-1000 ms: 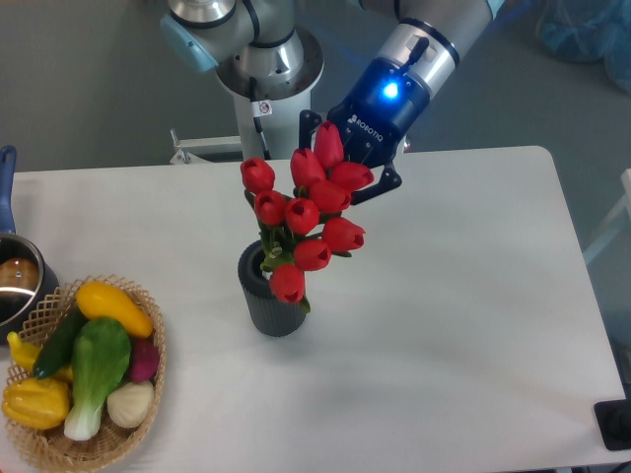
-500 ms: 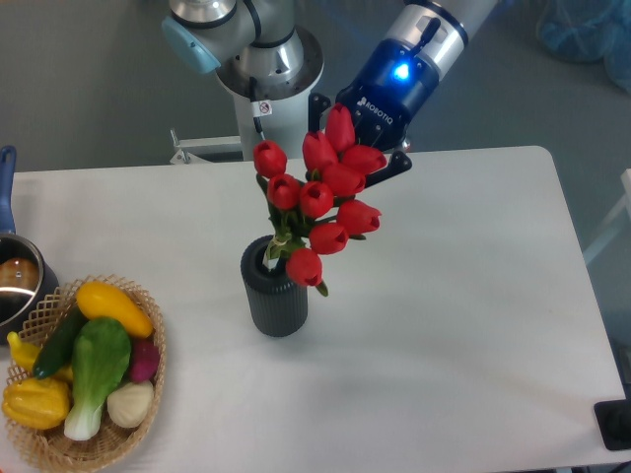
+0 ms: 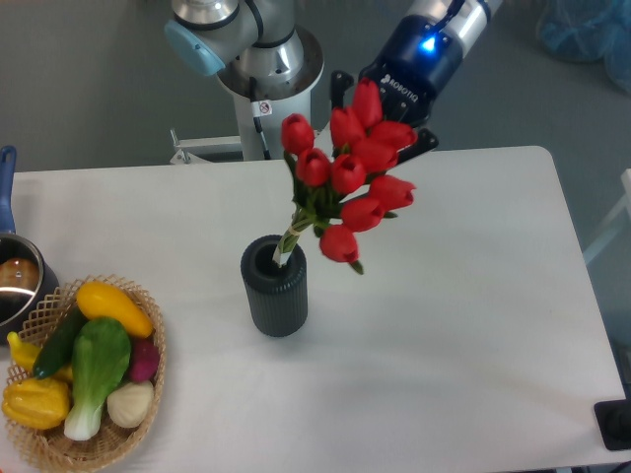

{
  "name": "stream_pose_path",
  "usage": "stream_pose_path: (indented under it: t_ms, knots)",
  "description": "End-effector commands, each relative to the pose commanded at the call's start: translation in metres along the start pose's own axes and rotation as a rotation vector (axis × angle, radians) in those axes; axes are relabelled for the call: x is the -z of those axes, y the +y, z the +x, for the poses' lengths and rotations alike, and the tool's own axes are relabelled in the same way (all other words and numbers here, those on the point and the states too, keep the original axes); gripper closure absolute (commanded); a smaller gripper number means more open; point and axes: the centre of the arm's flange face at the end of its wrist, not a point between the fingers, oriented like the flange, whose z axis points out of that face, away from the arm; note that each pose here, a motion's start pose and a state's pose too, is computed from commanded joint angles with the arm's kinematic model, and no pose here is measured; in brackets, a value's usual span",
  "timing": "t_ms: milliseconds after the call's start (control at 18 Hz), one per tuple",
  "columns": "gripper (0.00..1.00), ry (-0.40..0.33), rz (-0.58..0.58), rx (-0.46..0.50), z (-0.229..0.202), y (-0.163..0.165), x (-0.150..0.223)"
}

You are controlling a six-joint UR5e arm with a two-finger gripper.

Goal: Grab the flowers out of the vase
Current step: 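Lift the gripped tulips up out of the vase, then carry the tulips away from the vase and hold them aloft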

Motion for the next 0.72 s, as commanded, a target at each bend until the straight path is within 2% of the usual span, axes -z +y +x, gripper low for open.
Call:
stream_pose_path:
  t_ms: [222, 444, 611, 722]
  knots:
    - [0.86, -0.055, 0.016, -0.077, -0.01, -0.019, 0.022]
    - [0.84, -0.091, 0.005, -0.174, -0.03, -0.022, 0.025]
    - [0.84, -0.176, -0.116, -0.208, -0.049, -0.024, 0.026]
    - [0.82, -0.196, -0.165, -0.259, -0.067, -0.023, 0.023]
